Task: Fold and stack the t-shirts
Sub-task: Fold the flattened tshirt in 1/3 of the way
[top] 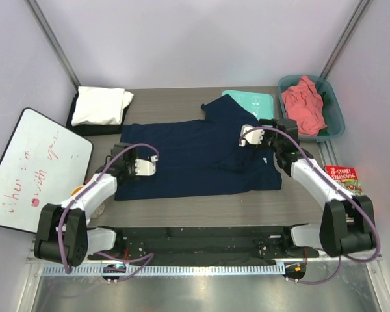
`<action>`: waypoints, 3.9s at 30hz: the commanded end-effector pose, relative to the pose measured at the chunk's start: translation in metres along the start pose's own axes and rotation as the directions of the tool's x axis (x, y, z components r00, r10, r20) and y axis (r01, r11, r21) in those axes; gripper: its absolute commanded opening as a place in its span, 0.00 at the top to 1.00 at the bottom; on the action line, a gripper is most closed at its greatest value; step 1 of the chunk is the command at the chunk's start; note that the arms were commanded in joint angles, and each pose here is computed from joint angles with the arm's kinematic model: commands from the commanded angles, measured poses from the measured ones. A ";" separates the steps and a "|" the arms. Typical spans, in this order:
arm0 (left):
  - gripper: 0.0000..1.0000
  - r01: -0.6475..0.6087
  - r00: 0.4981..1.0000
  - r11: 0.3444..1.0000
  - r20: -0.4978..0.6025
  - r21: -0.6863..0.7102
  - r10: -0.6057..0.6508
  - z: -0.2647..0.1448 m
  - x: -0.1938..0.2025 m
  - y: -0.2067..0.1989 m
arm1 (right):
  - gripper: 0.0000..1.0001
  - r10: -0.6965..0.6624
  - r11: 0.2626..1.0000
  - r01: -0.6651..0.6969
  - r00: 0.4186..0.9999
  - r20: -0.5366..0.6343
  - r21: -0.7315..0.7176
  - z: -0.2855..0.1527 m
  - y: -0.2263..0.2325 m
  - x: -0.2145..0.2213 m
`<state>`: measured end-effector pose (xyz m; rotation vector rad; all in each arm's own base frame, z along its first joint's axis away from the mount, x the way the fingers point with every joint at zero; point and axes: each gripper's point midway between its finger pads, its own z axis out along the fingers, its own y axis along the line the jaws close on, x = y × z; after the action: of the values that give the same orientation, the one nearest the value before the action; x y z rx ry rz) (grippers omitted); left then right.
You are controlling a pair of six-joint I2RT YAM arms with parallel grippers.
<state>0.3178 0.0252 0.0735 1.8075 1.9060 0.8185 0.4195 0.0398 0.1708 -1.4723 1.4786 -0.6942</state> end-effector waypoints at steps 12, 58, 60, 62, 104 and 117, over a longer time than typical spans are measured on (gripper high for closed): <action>0.39 -0.231 0.916 0.972 0.346 0.034 0.205 -0.075 -0.036 -0.024 | 0.45 0.071 0.747 -0.018 0.996 0.053 -0.665 -0.128 0.138 -0.016; 0.52 -0.435 0.897 0.771 0.292 0.464 0.331 -0.037 -0.005 -0.092 | 0.57 -0.030 0.539 -0.080 0.993 -0.114 -0.838 -0.109 0.219 0.048; 0.53 -0.436 0.897 0.773 0.289 0.461 0.334 -0.033 -0.005 -0.092 | 0.57 -0.031 0.536 -0.093 0.991 -0.130 -0.839 -0.110 0.220 0.054; 0.53 -0.435 0.898 0.779 0.286 0.452 0.335 -0.031 -0.006 -0.091 | 0.57 -0.030 0.540 -0.095 0.991 -0.132 -0.836 -0.109 0.218 0.055; 0.32 -0.212 0.943 0.977 0.269 0.034 0.195 -0.062 -0.047 0.042 | 0.53 0.114 0.673 0.133 0.953 0.280 -0.727 0.022 0.110 -0.098; 0.33 -0.216 0.944 0.975 0.264 0.044 0.197 -0.055 -0.048 0.040 | 0.56 0.092 0.619 0.180 0.950 0.298 -0.765 -0.010 0.107 -0.103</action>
<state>0.3114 -0.0283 0.1311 2.0992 1.6241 0.5320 0.3552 0.1441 0.0715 -2.1602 1.6323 0.2631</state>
